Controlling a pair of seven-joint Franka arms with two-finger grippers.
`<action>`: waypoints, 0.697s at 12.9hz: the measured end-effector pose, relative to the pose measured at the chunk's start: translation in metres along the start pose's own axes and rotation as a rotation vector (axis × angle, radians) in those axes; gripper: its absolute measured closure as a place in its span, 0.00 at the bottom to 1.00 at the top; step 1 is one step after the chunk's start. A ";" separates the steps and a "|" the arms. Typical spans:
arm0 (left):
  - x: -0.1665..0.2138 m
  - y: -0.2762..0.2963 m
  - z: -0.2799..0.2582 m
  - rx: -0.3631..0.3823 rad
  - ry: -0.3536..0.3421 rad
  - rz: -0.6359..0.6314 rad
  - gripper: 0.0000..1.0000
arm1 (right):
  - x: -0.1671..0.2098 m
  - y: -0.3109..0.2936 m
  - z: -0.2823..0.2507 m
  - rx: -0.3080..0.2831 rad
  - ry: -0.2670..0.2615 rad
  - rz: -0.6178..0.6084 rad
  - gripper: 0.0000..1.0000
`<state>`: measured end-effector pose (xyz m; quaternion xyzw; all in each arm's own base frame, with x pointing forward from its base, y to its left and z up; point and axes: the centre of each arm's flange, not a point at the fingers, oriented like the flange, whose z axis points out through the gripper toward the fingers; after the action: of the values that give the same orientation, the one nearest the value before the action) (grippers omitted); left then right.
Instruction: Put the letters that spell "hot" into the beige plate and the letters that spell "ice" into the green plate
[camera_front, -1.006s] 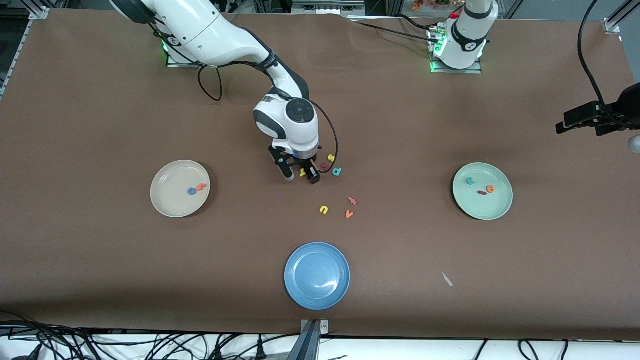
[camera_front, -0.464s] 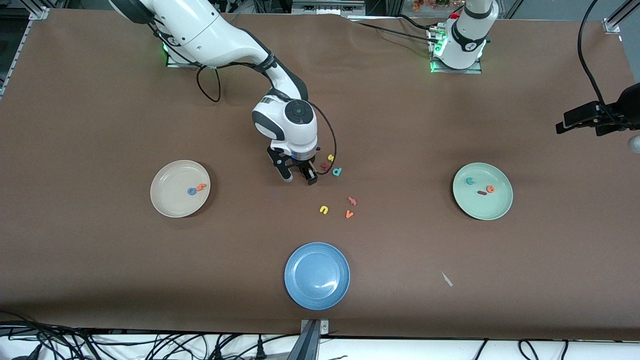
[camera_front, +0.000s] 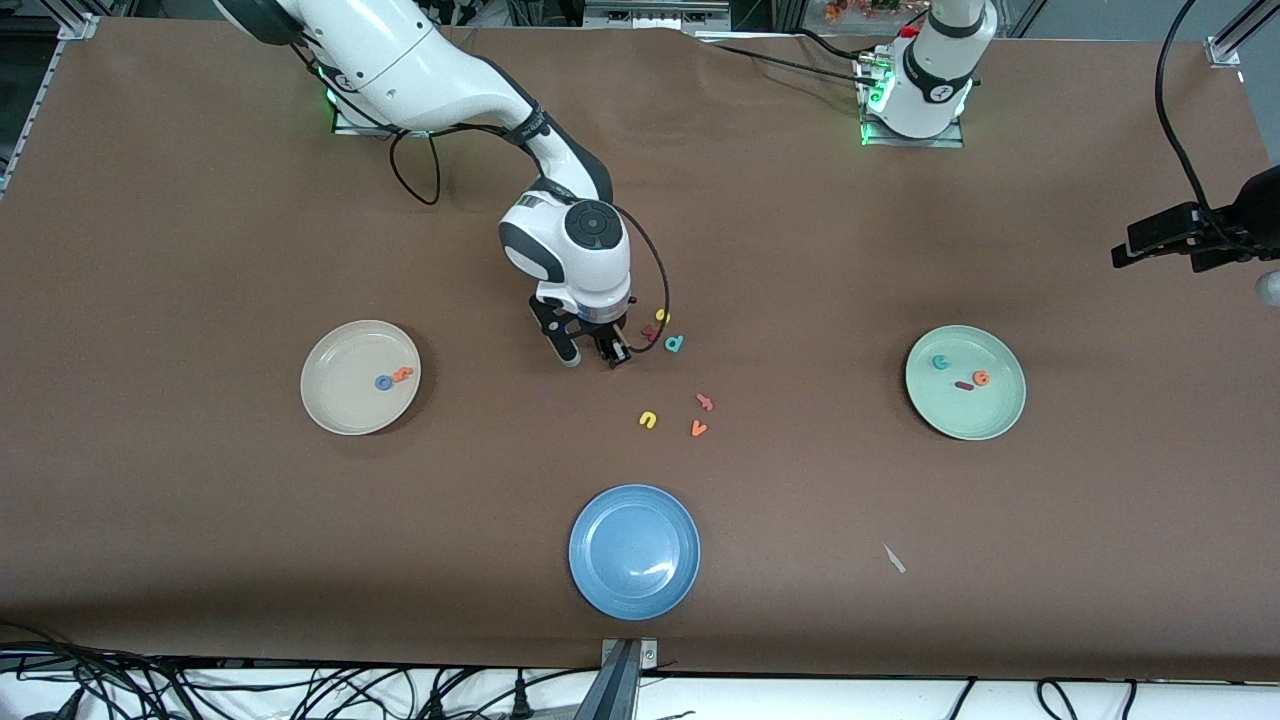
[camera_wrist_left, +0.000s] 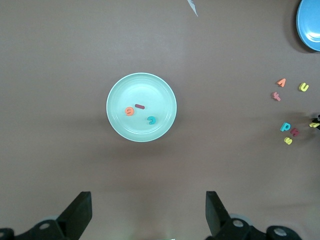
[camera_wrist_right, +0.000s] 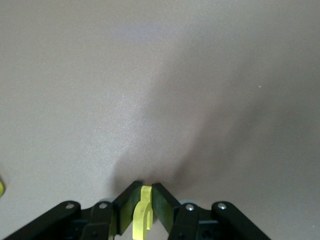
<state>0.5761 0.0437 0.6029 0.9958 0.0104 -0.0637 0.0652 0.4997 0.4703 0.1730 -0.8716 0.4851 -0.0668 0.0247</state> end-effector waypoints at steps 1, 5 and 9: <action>0.000 0.000 0.000 0.000 0.000 0.000 0.00 | 0.002 -0.001 -0.001 0.002 0.002 -0.006 0.82; 0.000 0.000 0.001 0.000 -0.001 0.000 0.00 | 0.035 0.000 -0.035 0.021 -0.005 -0.052 0.82; 0.001 0.000 0.001 0.000 -0.003 0.000 0.00 | 0.097 0.017 -0.070 0.020 -0.001 -0.158 0.82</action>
<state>0.5766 0.0438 0.6013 0.9957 0.0105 -0.0652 0.0654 0.5260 0.3802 0.2498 -0.9069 0.4140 -0.0731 0.0280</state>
